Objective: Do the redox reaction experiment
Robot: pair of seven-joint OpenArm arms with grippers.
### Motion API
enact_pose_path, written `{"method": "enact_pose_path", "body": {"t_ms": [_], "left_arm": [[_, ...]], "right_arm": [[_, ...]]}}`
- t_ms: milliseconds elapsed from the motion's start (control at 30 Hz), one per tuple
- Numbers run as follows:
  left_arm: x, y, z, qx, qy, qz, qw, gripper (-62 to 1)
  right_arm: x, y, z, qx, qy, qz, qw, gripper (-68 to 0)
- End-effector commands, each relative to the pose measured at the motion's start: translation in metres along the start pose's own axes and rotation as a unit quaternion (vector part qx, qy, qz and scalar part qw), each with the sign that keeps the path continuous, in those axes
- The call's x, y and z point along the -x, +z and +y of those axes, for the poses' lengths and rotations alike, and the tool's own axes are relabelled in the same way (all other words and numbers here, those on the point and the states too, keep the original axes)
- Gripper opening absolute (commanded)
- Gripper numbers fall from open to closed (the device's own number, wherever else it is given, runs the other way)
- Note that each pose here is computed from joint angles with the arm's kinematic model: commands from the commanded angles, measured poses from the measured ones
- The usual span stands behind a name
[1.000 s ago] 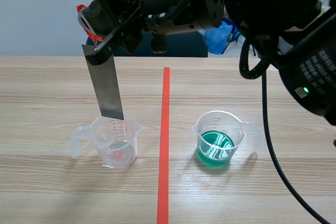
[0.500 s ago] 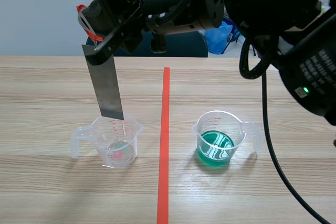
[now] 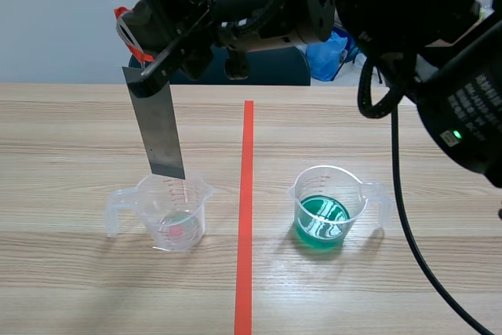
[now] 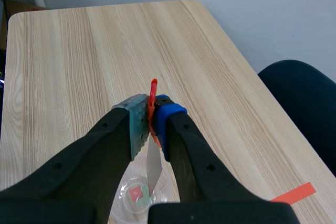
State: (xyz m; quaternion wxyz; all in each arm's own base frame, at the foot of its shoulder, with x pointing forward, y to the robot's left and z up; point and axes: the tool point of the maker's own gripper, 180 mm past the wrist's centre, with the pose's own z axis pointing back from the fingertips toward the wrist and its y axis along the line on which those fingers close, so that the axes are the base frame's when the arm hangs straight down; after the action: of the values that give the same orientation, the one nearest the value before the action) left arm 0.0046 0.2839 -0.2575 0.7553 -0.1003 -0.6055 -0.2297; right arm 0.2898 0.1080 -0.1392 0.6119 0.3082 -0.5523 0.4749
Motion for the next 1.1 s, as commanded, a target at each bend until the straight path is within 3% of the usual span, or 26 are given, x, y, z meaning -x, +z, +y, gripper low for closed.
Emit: {"method": "enact_pose_path", "body": {"t_ms": [0,1067], "left_arm": [[-0.0056,-0.0014,0.0001,-0.002,0.000,-0.014,0.9999,1.4],[-0.0057,-0.0014,0.0001,-0.002,0.000,-0.014,0.9999,1.4]], "right_arm": [[-0.0125,0.0025,-0.0027,0.001,0.012,-0.017,0.9998,-66.9],[-0.0110,0.0025,-0.0022,0.000,0.013,-0.013,0.9998,-66.9]]}}
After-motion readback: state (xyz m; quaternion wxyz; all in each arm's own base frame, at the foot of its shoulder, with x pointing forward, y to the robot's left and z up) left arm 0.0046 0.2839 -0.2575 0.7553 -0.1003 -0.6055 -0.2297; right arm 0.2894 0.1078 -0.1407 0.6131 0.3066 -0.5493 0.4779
